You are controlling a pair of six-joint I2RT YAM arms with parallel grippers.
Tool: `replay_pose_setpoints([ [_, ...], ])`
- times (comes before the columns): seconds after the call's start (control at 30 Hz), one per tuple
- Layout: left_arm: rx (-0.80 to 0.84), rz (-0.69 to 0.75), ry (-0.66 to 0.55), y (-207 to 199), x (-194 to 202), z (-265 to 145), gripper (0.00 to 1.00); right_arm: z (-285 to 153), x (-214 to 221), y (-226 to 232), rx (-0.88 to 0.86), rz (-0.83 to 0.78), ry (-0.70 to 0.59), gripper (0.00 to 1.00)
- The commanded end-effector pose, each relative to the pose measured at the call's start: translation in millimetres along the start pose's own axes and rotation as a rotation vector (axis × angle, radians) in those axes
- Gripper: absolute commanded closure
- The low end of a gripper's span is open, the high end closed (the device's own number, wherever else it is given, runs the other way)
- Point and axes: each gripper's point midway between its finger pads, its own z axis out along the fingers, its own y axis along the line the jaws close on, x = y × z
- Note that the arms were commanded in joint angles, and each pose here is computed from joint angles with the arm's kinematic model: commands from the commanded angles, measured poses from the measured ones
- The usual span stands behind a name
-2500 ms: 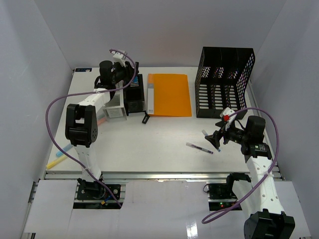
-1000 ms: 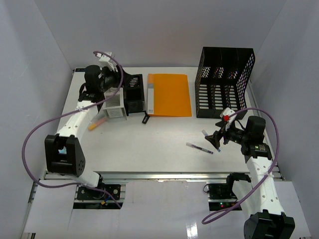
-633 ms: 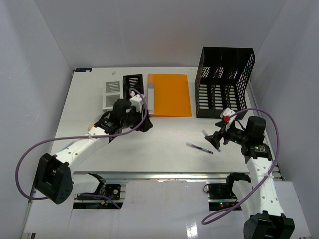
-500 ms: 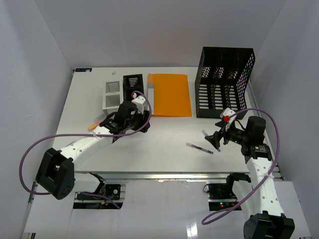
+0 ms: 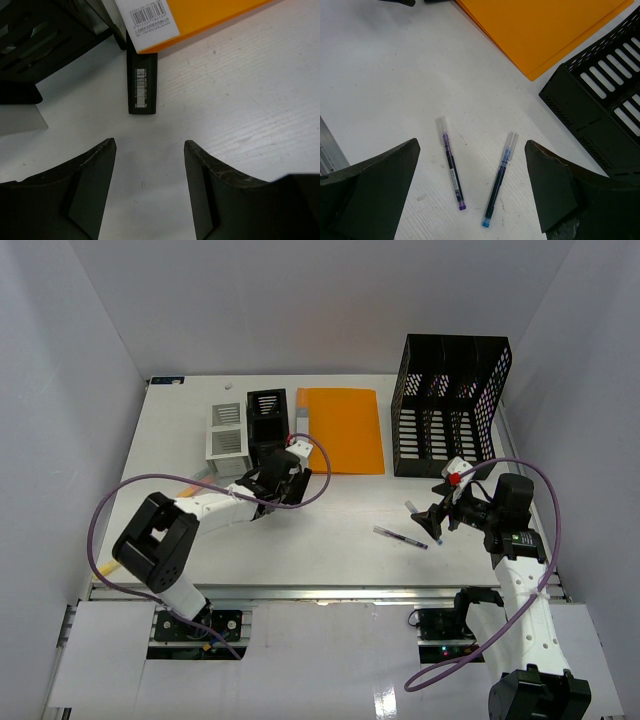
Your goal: Organize the desk
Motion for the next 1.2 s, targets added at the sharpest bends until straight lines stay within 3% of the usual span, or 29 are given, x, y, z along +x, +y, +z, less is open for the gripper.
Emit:
replay_pose_setpoints([
  [0.0,-0.045,0.035,-0.039,3.4,-27.3,17.8,0.33,-1.7,-6.6,1.9,-0.012,-0.021,-0.021,0.08],
  [0.33,-0.085,0.067,0.052,2.9,-19.5,47.0,0.37,-1.5,-6.3,2.0,-0.013,-0.021,-0.02,0.08],
  [0.83,-0.024,0.005,0.115,-7.6,9.2,40.0,0.72,-1.5,-6.3,2.8,-0.016,-0.019,-0.022,0.08],
  [1.0,0.085,-0.091,0.144,-25.7,26.7,18.3,0.86,-1.8,-7.0,3.2,-0.017,-0.02,-0.024,0.08],
  [1.17,0.216,-0.219,0.145,-46.3,39.5,-16.6,0.91,-1.0,-7.2,6.4,-0.038,-0.014,-0.028,0.08],
])
